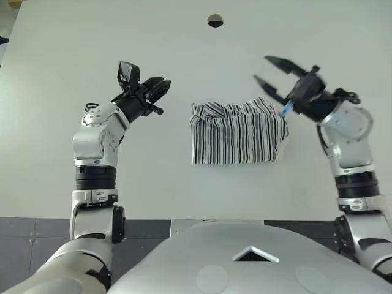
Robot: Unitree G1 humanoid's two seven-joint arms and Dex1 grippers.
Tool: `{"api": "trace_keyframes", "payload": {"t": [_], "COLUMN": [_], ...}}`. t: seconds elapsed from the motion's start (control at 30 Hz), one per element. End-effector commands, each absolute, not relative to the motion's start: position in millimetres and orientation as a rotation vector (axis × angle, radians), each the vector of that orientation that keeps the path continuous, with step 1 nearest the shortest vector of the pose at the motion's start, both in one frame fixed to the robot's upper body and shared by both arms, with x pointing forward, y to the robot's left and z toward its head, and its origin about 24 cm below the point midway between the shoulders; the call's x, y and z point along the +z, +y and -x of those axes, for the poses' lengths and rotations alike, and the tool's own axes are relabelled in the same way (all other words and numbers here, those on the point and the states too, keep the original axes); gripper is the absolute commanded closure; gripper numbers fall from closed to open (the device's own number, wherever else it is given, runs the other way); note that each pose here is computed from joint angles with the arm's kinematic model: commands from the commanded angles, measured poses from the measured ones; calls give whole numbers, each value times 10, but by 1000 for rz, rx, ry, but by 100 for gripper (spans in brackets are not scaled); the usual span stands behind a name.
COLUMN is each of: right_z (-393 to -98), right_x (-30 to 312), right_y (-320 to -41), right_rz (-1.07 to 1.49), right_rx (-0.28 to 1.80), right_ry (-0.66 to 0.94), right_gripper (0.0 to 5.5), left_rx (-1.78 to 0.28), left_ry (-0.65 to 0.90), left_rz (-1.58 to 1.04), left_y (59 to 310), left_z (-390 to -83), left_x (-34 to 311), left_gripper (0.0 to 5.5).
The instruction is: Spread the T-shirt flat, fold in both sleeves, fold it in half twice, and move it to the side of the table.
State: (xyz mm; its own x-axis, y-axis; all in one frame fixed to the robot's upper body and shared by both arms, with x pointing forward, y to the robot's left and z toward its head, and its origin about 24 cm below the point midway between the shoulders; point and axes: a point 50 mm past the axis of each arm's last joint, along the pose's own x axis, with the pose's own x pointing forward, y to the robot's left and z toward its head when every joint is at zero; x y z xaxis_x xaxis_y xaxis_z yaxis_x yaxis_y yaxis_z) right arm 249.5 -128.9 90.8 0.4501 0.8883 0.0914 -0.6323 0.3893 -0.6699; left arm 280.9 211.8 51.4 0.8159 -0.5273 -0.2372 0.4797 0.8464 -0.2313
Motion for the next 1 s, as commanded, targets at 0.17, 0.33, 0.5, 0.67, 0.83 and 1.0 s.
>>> {"api": "trace_keyframes", "payload": {"t": [0.17, 0.33, 0.5, 0.67, 0.83, 1.0], "right_z": [-2492, -2570, -2679, -2645, -2489, -2631], "right_x": [155, -207, -149, 148, 263, 331], "right_y": [-1054, -1444, -2164, -3262, -3827, -3772], "right_rz": [763, 986, 1280, 1547, 1664, 1729], "right_rx": [1050, 1021, 941, 685, 475, 373], "right_ry": [-334, -87, 45, 310, 564, 464], "right_gripper": [371, 371, 371, 371, 371, 371], "left_rx": [-505, -496, -490, -460, -408, -352], "left_ry": [189, 178, 170, 151, 118, 61], "left_rz": [244, 269, 276, 291, 309, 319], "left_y": [2112, 2101, 2080, 2107, 2211, 2302], "left_z": [-2727, -2705, -2702, -2688, -2700, -2731], "left_x": [563, 543, 542, 519, 489, 464], "left_gripper": [423, 423, 423, 423, 423, 423]}}
